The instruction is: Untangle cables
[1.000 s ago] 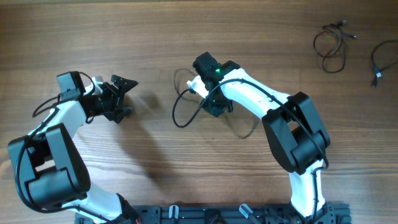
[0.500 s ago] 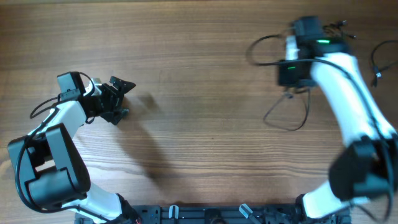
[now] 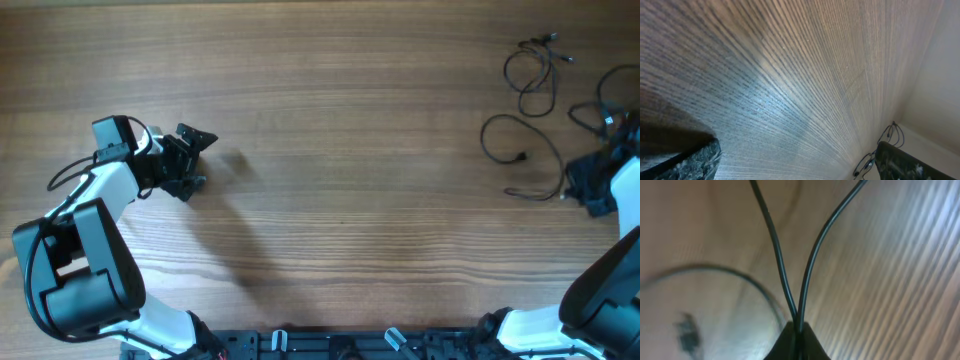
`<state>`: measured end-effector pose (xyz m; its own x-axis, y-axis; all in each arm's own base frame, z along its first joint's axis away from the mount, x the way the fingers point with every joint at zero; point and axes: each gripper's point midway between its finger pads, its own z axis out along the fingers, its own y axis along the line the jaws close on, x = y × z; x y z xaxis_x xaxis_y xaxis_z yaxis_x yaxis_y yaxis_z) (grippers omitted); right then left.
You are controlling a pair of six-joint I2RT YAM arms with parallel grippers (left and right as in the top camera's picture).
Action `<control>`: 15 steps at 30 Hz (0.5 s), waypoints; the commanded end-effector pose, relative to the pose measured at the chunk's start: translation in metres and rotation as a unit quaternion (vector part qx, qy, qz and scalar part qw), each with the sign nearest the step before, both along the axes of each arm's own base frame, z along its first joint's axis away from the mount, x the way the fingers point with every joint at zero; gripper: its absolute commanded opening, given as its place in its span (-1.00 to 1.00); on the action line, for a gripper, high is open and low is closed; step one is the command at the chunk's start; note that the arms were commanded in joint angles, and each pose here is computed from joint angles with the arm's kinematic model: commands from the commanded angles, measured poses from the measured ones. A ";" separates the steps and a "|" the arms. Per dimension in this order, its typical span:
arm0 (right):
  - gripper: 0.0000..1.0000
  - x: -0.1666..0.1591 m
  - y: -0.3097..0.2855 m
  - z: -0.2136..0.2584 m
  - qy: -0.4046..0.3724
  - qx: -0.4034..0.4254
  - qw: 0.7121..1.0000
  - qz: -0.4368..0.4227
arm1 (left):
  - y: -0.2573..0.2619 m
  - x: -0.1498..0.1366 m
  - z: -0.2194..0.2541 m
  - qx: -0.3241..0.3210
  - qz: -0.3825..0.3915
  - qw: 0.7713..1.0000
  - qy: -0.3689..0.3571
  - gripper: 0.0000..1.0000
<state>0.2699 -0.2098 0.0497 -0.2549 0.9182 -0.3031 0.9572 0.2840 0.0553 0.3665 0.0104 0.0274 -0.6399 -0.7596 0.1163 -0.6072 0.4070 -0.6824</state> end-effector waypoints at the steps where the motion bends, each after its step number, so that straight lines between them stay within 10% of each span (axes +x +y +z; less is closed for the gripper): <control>1: -0.41 0.000 0.003 -0.016 -0.037 0.023 0.998 -0.035 | 0.002 0.000 0.004 0.003 0.005 1.000 -0.005 1.00; 3: 0.98 0.024 0.012 -0.012 -0.081 0.040 0.995 0.032 | 0.002 0.000 0.004 0.003 0.005 1.000 -0.005 1.00; 8: 0.99 0.077 0.033 0.055 -0.226 0.087 0.965 0.097 | 0.002 0.001 0.004 0.005 0.005 1.000 -0.006 1.00; 14: 0.99 0.059 0.034 0.198 -0.344 -0.079 0.923 0.153 | -0.020 0.022 0.042 -0.067 -0.045 0.991 -0.107 0.99; 15: 0.71 0.055 0.036 0.209 -0.347 -0.103 0.915 0.177 | -0.016 0.022 0.038 -0.055 -0.038 0.993 -0.101 0.99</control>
<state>0.3311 -0.1764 0.2250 -0.1952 0.8154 -0.5449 0.6156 0.5344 0.5791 0.3887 -0.0010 0.0538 -0.6985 -0.7131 0.0599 -0.4563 0.3794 -0.8049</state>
